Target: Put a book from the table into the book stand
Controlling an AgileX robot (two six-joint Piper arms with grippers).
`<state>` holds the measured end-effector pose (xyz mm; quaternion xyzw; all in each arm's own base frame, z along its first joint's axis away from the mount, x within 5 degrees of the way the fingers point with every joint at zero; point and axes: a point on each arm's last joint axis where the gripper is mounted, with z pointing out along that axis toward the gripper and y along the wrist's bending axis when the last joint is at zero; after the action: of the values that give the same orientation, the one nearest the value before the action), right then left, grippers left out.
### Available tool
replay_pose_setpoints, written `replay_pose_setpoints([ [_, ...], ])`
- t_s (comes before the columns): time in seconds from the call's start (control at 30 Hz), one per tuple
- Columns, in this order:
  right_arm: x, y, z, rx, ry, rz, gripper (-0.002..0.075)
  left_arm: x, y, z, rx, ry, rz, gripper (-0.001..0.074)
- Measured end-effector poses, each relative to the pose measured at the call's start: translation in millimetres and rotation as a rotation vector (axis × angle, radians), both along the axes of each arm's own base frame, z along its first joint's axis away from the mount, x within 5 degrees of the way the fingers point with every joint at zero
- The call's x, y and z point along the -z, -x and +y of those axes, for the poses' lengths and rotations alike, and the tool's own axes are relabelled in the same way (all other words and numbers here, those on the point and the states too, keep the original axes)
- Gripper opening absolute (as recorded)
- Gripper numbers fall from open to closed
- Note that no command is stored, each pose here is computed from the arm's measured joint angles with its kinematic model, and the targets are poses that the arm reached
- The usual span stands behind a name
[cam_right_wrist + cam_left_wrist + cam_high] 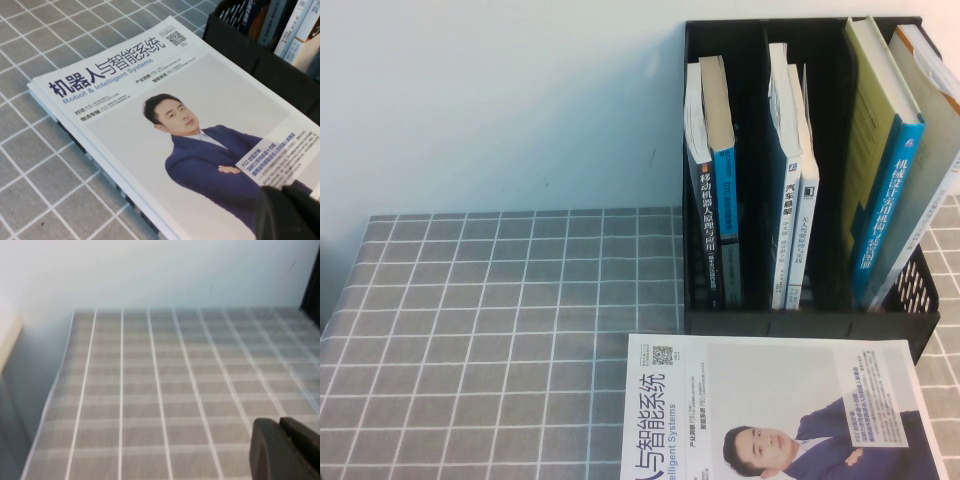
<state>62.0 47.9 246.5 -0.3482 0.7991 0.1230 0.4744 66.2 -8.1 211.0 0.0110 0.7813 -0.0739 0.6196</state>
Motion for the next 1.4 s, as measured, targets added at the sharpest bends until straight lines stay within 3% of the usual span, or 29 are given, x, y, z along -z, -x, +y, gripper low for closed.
replay_pose_setpoints([
  [0.13,0.0,0.0,0.0,0.0,0.0,0.0,-0.0003,32.9,9.4,4.2,-0.061,0.046,0.039,0.0001],
  [0.5,0.2,0.3,0.2,-0.003,0.0,0.003,-0.0003,34.2,12.8,5.4,-0.084,0.071,0.045,0.0001],
  [0.73,0.2,0.3,0.2,-0.003,0.0,0.003,-0.0003,34.4,12.8,5.4,-0.064,-0.01,0.038,0.0001],
  [1.4,0.2,0.3,0.2,-0.003,0.0,0.003,-0.0003,34.6,12.9,5.4,-0.063,-0.016,0.04,0.0001],
])
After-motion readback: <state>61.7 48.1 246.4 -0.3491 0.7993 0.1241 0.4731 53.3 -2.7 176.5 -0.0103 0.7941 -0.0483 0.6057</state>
